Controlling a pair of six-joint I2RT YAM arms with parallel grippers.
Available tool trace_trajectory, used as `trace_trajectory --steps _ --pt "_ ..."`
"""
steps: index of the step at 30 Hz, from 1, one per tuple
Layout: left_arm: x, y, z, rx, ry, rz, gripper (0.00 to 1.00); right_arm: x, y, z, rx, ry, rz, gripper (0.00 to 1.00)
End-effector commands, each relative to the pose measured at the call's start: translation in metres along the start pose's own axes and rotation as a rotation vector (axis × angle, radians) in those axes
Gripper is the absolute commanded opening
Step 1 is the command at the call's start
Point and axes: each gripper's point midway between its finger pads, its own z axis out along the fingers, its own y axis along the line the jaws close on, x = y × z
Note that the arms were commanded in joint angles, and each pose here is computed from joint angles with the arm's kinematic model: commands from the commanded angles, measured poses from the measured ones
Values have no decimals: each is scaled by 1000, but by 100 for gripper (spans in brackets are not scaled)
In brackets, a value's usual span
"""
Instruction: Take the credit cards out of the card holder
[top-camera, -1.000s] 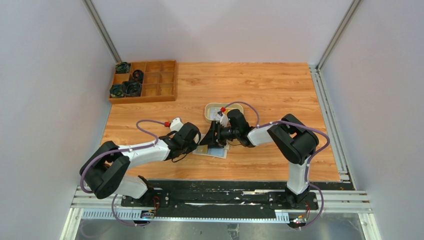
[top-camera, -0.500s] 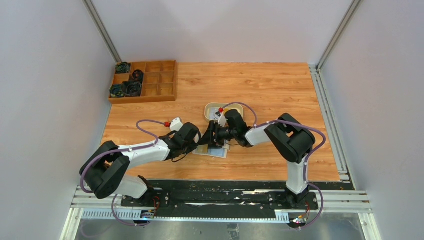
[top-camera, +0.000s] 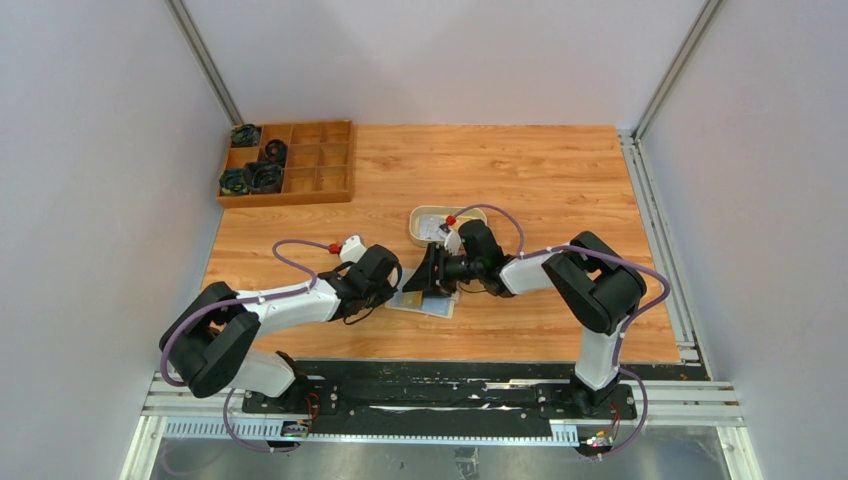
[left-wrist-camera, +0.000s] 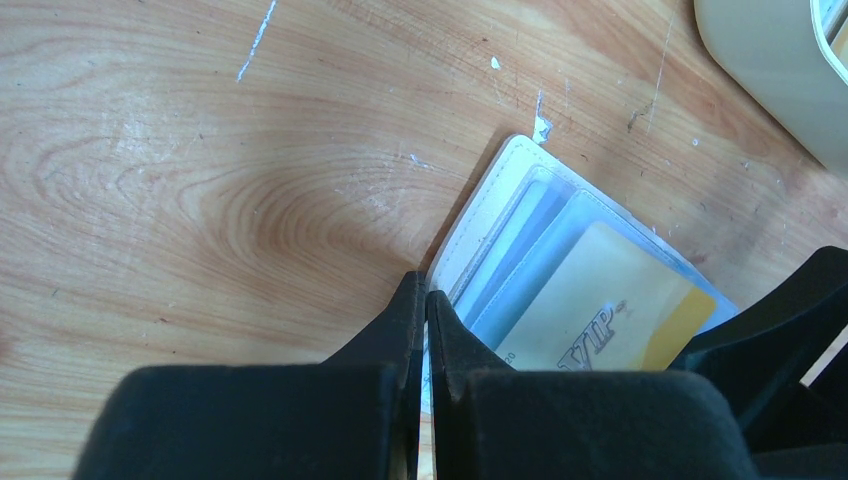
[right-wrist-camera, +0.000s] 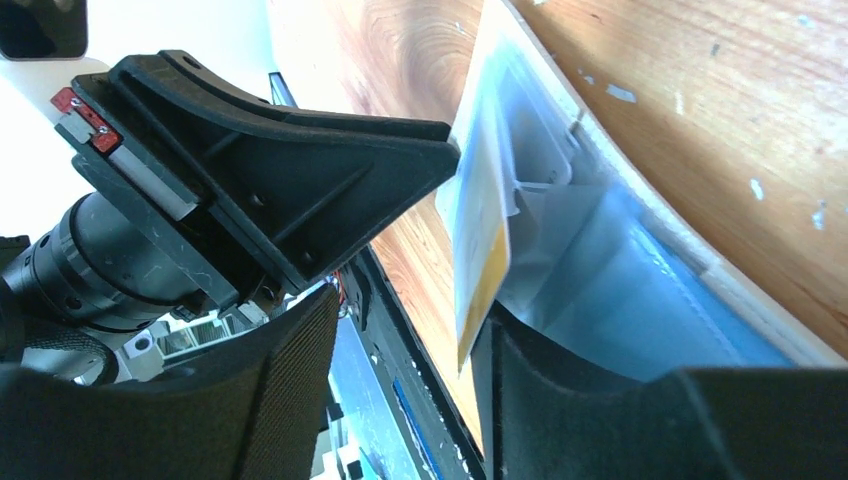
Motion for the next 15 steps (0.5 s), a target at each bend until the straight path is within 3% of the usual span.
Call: trace_trajectory --steps 1,12,15 --pt "10 15 2 -57 29 27 0 3 -12 -8 35 -3 -15 52" --pt "11 15 3 -56 35 31 0 14 -36 -17 104 9 0 45" --pt "11 15 3 -58 34 32 0 14 -41 -18 112 8 6 36"
